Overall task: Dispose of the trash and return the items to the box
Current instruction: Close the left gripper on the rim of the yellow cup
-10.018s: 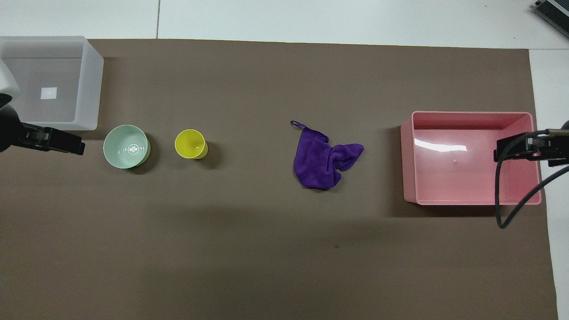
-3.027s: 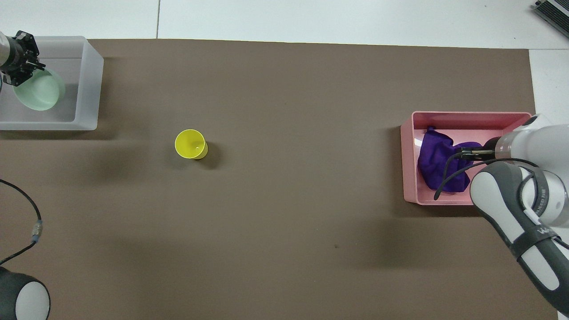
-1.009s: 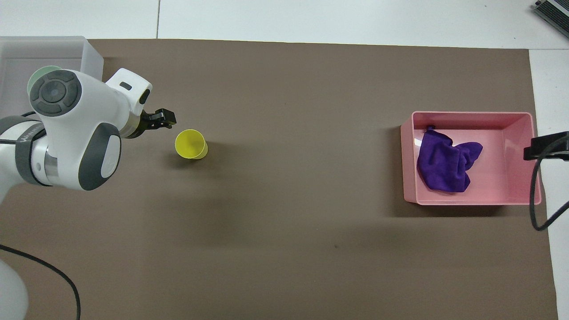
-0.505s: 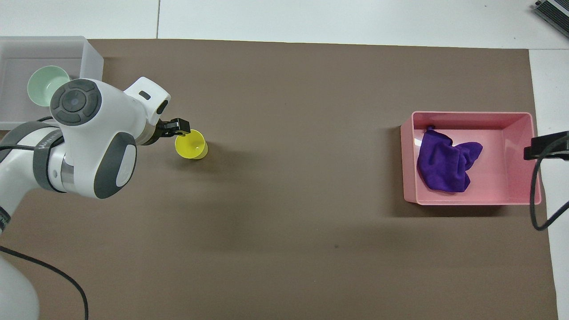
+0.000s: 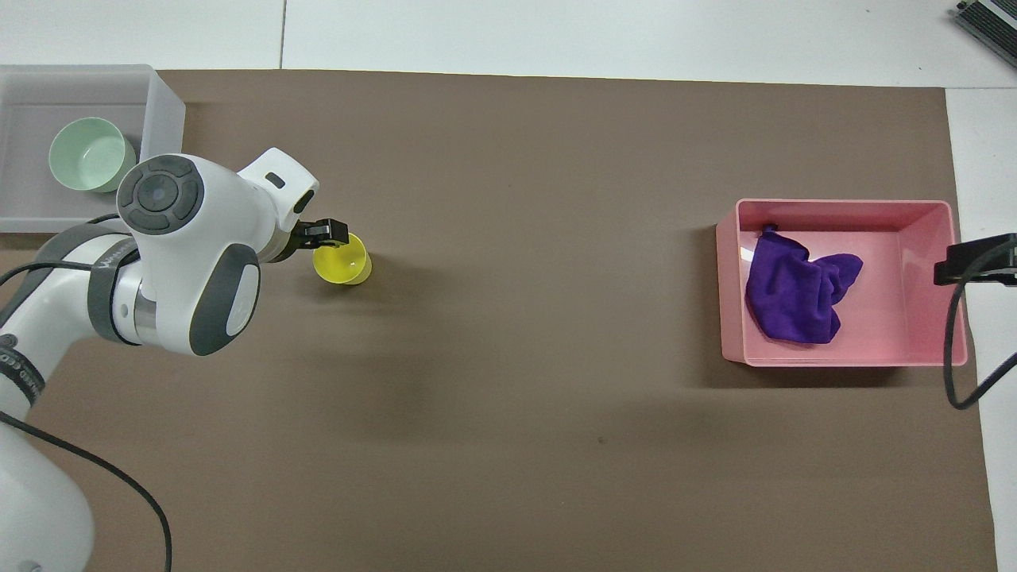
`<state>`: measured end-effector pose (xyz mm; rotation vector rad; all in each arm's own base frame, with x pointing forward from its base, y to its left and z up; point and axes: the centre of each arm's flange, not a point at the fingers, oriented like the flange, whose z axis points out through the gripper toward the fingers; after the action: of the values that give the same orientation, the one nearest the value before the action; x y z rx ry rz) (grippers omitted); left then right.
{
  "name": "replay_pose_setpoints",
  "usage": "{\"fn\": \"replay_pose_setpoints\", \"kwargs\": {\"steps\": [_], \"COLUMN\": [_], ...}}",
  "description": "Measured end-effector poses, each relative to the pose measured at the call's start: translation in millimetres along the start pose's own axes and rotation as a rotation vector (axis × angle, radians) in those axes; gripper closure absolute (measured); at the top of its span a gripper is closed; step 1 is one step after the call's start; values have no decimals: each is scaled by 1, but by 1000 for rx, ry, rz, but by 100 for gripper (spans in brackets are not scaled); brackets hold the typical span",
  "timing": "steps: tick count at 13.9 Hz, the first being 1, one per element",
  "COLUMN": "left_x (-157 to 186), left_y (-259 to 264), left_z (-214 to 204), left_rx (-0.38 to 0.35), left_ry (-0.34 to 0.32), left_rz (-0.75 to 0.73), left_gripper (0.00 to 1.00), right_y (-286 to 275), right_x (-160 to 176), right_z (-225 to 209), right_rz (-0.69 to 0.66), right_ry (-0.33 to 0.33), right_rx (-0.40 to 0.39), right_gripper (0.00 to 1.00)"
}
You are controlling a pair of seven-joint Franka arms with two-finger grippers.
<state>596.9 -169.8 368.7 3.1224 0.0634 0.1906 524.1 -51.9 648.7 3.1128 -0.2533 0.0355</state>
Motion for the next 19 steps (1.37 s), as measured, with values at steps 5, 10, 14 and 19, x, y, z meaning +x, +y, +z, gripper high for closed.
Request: {"fn": "replay_pose_setpoints", "kwargs": {"steps": [5, 10, 14, 19], "left_x": [-1, -6, -9, 1], "left_y": [2, 6, 18, 0], "left_z": [21, 27, 14, -11], "left_rx": [-3, -3, -17, -21], "left_ry": [8, 2, 21, 61], "left_rz": [6, 15, 30, -2], "left_gripper": [7, 69, 95, 96], "right_y": [3, 3, 3, 3], "right_x": [0, -3, -3, -3], "right_z": [0, -4, -5, -5], "right_rz": [5, 5, 5, 5], "right_ry": [0, 8, 9, 9], "right_rx": [0, 1, 1, 1], "right_gripper": [0, 0, 0, 0]}}
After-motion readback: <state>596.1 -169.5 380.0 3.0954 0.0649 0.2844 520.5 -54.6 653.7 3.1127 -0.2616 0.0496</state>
